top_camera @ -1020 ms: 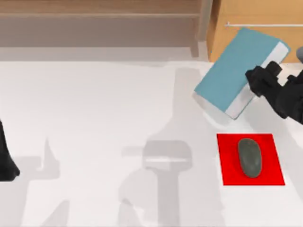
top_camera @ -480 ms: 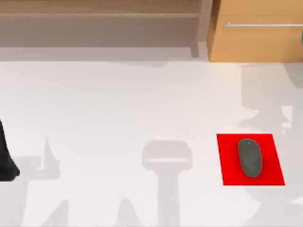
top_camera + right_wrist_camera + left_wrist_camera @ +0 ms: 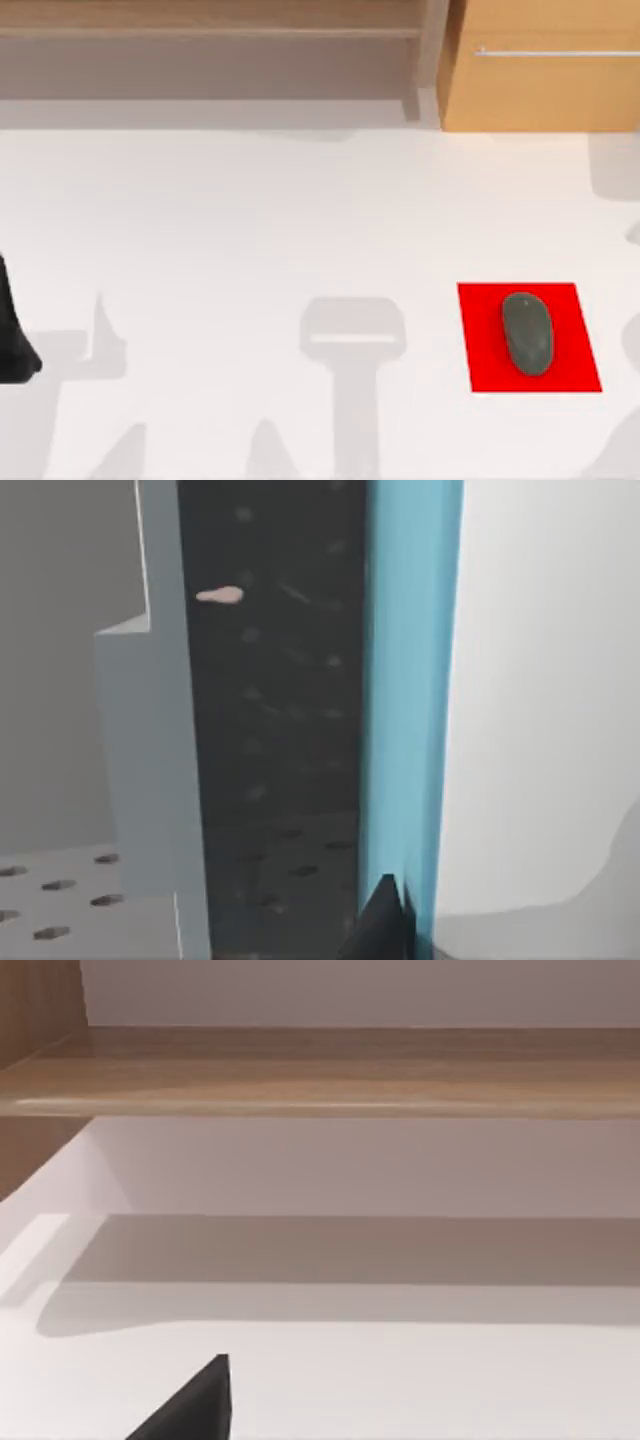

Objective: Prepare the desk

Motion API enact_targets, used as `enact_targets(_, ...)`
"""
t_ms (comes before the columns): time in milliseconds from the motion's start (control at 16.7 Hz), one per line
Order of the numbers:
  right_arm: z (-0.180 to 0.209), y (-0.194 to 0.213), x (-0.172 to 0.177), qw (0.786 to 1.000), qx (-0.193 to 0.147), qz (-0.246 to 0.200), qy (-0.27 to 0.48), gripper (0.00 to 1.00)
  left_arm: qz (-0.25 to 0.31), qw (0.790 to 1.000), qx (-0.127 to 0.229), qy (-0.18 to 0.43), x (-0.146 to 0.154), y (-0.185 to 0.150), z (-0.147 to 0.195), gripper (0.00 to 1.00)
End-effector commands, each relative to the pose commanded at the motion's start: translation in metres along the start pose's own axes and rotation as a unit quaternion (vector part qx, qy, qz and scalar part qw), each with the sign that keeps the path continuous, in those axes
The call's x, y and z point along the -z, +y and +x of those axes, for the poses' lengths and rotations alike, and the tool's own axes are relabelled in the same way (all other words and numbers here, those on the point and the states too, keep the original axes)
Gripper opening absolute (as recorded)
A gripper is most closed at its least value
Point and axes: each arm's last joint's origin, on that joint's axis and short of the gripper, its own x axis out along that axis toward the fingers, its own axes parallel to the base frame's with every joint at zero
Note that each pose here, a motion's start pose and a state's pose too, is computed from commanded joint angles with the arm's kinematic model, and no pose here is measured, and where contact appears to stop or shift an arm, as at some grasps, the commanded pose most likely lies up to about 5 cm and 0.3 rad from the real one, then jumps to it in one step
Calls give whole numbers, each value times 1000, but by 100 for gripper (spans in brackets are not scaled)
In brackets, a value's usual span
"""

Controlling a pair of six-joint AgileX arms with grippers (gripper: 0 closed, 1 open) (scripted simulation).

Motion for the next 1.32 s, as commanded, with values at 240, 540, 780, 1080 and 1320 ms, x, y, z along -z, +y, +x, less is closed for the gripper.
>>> enact_targets(240, 0, 0, 0, 1000, 0, 0, 0, 0, 0, 1000, 0, 0, 0, 0, 0, 100)
enact_targets(540, 13, 5, 1, 1000, -5, -3, 1, 0, 0, 1000, 0, 0, 0, 0, 0, 100)
enact_targets(780, 30, 3, 0, 1000, 0, 0, 0, 0, 0, 1000, 0, 0, 0, 0, 0, 100)
enact_targets(1080, 30, 3, 0, 1000, 0, 0, 0, 15, 0, 1000, 0, 0, 0, 0, 0, 100)
enact_targets(1320, 30, 3, 0, 1000, 0, 0, 0, 45, 0, 1000, 0, 0, 0, 0, 0, 100)
